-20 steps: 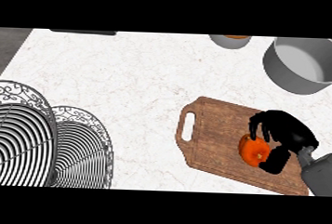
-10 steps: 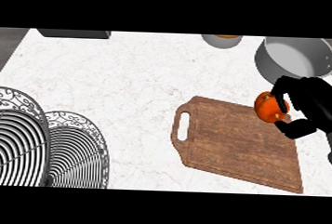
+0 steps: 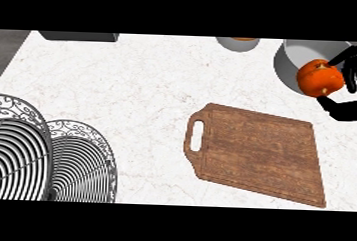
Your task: Pick the squash from the cutting board and place it in the pot
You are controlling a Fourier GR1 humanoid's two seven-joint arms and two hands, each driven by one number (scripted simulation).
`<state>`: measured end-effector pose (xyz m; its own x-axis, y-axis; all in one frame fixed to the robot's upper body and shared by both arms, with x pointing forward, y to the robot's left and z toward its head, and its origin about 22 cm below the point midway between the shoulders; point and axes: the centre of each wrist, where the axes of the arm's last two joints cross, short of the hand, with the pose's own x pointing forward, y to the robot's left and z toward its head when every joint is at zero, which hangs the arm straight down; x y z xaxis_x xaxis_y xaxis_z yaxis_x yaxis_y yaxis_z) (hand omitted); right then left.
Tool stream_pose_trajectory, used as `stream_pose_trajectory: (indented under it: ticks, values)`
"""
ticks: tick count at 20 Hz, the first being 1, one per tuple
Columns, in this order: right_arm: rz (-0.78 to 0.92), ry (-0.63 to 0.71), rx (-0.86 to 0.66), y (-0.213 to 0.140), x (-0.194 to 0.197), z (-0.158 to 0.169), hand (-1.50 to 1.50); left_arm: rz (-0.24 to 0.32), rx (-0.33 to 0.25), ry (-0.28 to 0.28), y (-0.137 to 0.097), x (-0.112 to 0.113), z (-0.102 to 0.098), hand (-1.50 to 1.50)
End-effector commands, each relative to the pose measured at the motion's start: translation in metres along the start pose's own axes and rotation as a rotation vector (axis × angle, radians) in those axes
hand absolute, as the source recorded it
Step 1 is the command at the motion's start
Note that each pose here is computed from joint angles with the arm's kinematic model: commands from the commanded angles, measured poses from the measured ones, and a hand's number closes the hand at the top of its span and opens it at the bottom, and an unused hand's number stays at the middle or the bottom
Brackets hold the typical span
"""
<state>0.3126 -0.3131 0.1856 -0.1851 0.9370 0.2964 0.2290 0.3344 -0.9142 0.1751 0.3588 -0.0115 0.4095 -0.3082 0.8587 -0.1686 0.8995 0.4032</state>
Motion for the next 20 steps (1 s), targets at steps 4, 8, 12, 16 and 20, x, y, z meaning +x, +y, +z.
stream_pose_trajectory:
  ticks: [4,8,12,16,20]
  values:
    - [-0.114,0.042,-0.100,-0.026,-0.030,-0.021,1.50,0.029,-0.028,-0.211,-0.014,0.057,-0.028,0.00]
    - [-0.146,0.062,-0.151,-0.049,-0.053,-0.032,1.50,0.018,-0.027,-0.229,-0.015,0.056,-0.028,0.00]
    - [-0.146,0.076,-0.144,-0.065,-0.077,-0.043,1.50,0.002,-0.021,-0.254,-0.017,0.057,-0.027,0.00]
    - [-0.096,0.094,-0.144,-0.047,-0.089,-0.059,1.50,0.017,-0.052,-0.258,-0.030,0.070,-0.025,0.00]
    - [-0.092,0.098,-0.114,-0.036,-0.101,-0.069,1.50,0.020,-0.062,-0.270,-0.022,0.068,-0.031,0.00]
